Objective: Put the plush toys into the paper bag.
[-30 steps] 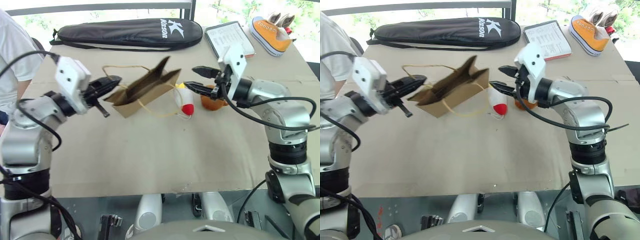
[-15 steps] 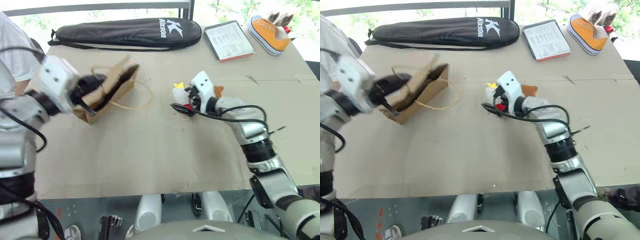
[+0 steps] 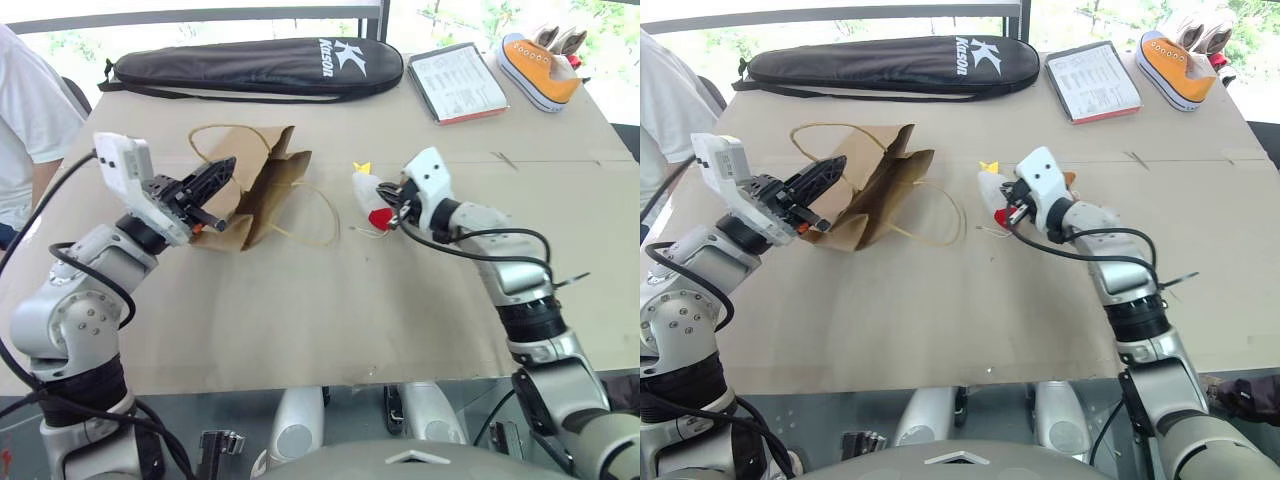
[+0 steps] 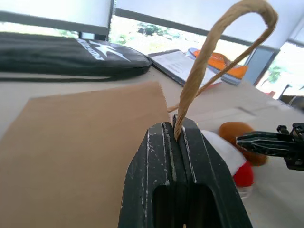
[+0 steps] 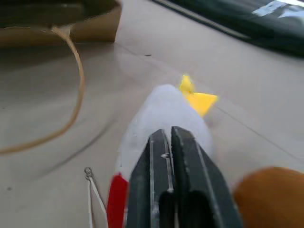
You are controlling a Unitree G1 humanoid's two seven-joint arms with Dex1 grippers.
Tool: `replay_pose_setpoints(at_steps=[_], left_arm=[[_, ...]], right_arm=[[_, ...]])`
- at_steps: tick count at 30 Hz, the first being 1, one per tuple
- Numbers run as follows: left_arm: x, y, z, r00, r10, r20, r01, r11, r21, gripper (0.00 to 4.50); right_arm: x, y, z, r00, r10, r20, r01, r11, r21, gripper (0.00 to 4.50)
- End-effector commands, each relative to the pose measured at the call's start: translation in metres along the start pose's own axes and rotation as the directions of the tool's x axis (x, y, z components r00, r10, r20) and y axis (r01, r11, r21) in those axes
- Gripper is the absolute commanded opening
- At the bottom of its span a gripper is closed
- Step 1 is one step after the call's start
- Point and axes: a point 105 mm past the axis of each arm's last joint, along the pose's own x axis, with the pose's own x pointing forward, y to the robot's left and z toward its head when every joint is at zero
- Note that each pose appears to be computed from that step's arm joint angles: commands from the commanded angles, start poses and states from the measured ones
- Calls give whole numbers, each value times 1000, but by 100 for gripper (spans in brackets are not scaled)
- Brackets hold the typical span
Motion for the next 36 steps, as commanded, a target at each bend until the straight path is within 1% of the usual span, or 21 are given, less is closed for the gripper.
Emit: replay_pose_setpoints(at_steps=[1,5,6,8,10,12,13,14,16,19,20,21,23,25,26,27,28,29,30,32,36], left_arm=[[-4,-6,4,1000,-18,16,18,1000,-4,0],[-3,-3,1,1000,-7,7,7,1000,2,0],[-2,-2,1,1000,-4,7,4,1000,7,0],[-2,-2,2,1000,0,10,0,1000,9,0],[-2,-1,3,1000,2,13,-2,1000,9,0],[-2,-2,4,1000,3,17,-3,1000,11,0],[-3,-3,5,1000,3,26,-3,1000,12,0],[-3,-4,7,999,3,35,-4,1000,13,0],[-4,-5,9,999,6,46,-7,1000,15,0],[-5,-5,12,997,16,69,-16,1000,9,0],[-5,-5,13,997,17,74,-18,1000,7,0],[-6,-5,13,997,19,78,-19,1000,4,0],[-6,-6,13,996,23,87,-23,1000,-6,0],[-7,-7,13,995,27,97,-25,999,-24,0],[-7,-7,12,994,33,104,-29,999,-40,0],[-6,-7,11,994,37,107,-32,998,-52,0],[-6,-7,10,994,38,106,-32,998,-62,0],[-6,-8,9,994,36,104,-29,997,-67,0],[-6,-9,8,994,33,104,-25,997,-77,0],[-4,-11,7,994,25,109,-14,995,-97,0],[-1,-14,7,993,11,117,3,993,-117,0]], right_arm=[[-11,10,31,995,41,93,-39,999,-21,2],[2,12,24,999,23,43,-22,1000,-21,2],[5,16,23,999,43,33,-43,999,-15,26],[12,19,23,998,53,28,-53,999,3,89],[20,18,22,999,30,23,-31,999,26,176],[30,18,10,999,20,-29,-20,1000,4,264],[38,19,0,997,16,-70,-15,1000,6,321],[45,16,-9,994,-10,-109,9,1000,-6,363],[52,13,-21,987,-23,-157,20,999,-26,363],[56,14,-30,983,-10,-183,1,999,-47,363],[57,14,-31,983,-5,-185,-3,999,-45,320],[57,15,-32,983,1,-185,-10,999,-49,309],[57,14,-32,984,-2,-179,-10,998,-69,241],[49,8,-16,996,-1,-93,-9,995,-99,159],[44,5,-6,999,-2,-48,-2,997,-82,124],[38,3,3,1000,-3,-13,2,997,-72,63],[32,2,12,1000,8,25,-6,997,-83,51],[28,5,19,998,35,59,-29,994,-104,13],[22,12,29,992,77,97,-65,990,-124,1],[16,23,39,982,142,126,-122,981,-153,1],[15,39,50,968,216,130,-184,957,-222,1]])
